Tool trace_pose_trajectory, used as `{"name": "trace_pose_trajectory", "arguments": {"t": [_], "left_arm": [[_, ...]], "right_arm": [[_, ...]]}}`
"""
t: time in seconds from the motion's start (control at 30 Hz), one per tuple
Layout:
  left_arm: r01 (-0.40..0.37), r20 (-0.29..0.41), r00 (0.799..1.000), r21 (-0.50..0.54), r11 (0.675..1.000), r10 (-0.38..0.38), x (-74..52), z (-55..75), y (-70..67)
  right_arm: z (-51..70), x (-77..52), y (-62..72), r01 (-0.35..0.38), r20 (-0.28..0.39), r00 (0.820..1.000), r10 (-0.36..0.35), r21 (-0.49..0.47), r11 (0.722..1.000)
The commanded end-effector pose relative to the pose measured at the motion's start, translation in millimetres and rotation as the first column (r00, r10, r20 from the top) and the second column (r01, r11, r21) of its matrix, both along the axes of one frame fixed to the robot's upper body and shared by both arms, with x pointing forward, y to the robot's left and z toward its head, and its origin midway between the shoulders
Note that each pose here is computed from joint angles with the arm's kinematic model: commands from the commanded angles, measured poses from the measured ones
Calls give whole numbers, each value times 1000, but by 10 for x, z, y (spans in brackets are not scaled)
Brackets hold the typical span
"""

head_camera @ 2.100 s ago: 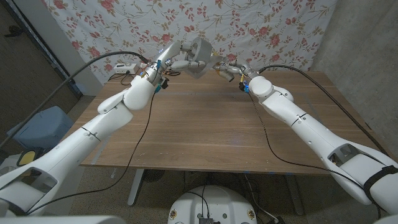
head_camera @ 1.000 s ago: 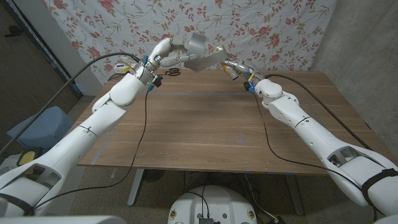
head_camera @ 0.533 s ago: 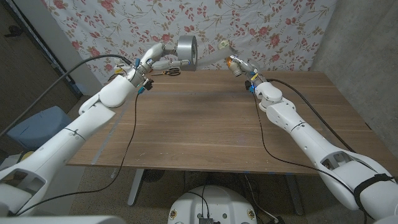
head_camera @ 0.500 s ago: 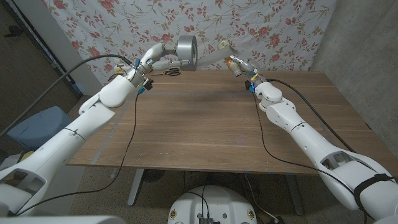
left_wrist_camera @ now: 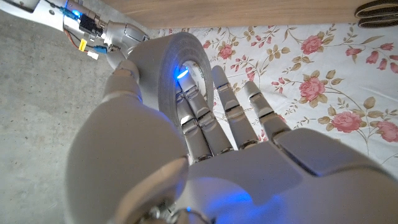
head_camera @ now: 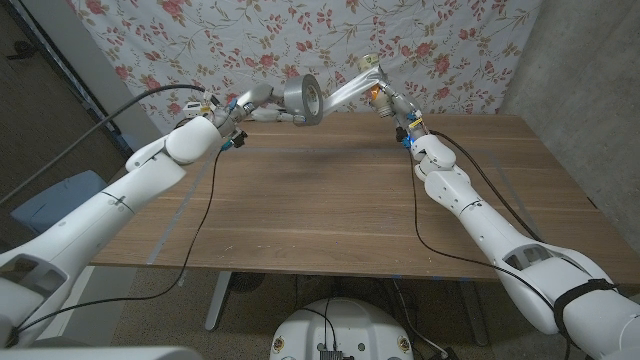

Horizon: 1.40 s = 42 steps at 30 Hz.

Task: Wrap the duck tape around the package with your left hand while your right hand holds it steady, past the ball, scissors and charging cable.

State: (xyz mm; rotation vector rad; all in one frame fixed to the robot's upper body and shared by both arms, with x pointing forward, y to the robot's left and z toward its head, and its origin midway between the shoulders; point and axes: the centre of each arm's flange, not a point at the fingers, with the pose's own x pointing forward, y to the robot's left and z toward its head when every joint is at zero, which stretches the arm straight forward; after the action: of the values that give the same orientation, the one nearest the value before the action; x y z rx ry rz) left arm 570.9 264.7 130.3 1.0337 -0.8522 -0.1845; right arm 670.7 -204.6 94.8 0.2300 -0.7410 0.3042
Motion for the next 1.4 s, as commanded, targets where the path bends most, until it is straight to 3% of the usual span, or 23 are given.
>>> {"name": "trace_pose_trajectory", "arguments": {"t": [0.03,0.23,0.4,0.57,0.77,1.0,1.2,1.4], "left_arm": [[-125,36,991,-12,992,126,167,66,-33],[-140,69,987,-74,987,145,200,93,6],[-176,98,977,-115,978,188,236,97,33],[-197,114,971,-131,972,212,277,93,26],[-188,96,975,-127,974,200,337,83,-7],[-153,37,987,-116,981,158,458,64,-60],[-104,-28,994,-85,991,102,578,90,-140],[-99,-9,995,-98,990,98,612,165,-169]], "right_arm": [[37,31,-41,-105,43,993,106,-44,994],[61,70,-101,-134,28,989,142,-199,971],[91,120,-97,-210,-34,977,212,-352,912],[123,146,-27,-265,-48,962,267,-389,882],[190,173,5,-373,14,917,400,-332,866],[265,198,94,-513,66,833,549,-275,813],[316,186,169,-510,40,833,553,-335,792],[369,202,278,-507,-100,840,532,-491,708]]}}
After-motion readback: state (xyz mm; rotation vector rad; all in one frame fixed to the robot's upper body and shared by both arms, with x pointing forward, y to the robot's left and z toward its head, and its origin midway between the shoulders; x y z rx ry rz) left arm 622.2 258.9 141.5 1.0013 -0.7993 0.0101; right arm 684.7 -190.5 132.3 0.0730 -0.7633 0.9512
